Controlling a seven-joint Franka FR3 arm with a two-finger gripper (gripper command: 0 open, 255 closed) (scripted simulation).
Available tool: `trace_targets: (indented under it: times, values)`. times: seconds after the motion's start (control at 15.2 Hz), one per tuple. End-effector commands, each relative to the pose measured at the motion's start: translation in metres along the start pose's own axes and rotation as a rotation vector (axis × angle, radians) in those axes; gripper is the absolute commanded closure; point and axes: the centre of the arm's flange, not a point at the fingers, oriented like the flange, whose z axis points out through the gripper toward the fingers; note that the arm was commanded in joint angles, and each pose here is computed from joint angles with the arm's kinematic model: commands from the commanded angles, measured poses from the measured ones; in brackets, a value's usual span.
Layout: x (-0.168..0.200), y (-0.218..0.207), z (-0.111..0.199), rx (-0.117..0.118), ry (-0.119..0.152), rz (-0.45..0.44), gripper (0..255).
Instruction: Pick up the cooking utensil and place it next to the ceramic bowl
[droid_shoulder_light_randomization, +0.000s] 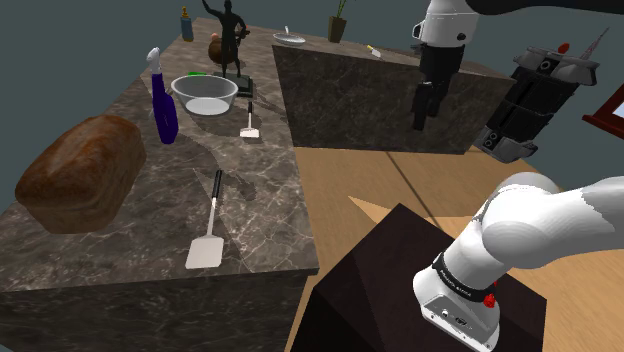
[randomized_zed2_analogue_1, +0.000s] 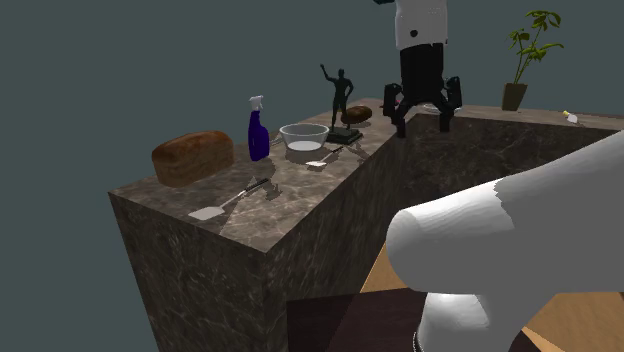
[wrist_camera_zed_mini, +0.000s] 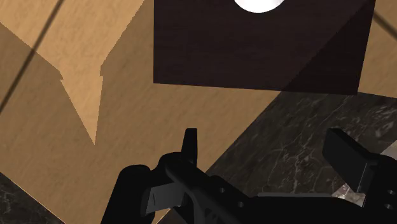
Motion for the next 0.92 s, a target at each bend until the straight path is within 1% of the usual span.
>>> trace_targets:
  times: [0.0, 0.4, 0.86]
  values:
    - [0.000, 0.000, 0.000, 0.000, 0.000, 0.000, 0]
    - [0.017, -0.070, 0.021, 0.019, 0.034, 0.107, 0]
    - [0.047, -0.150, 0.044, 0.040, 0.074, 0.232, 0]
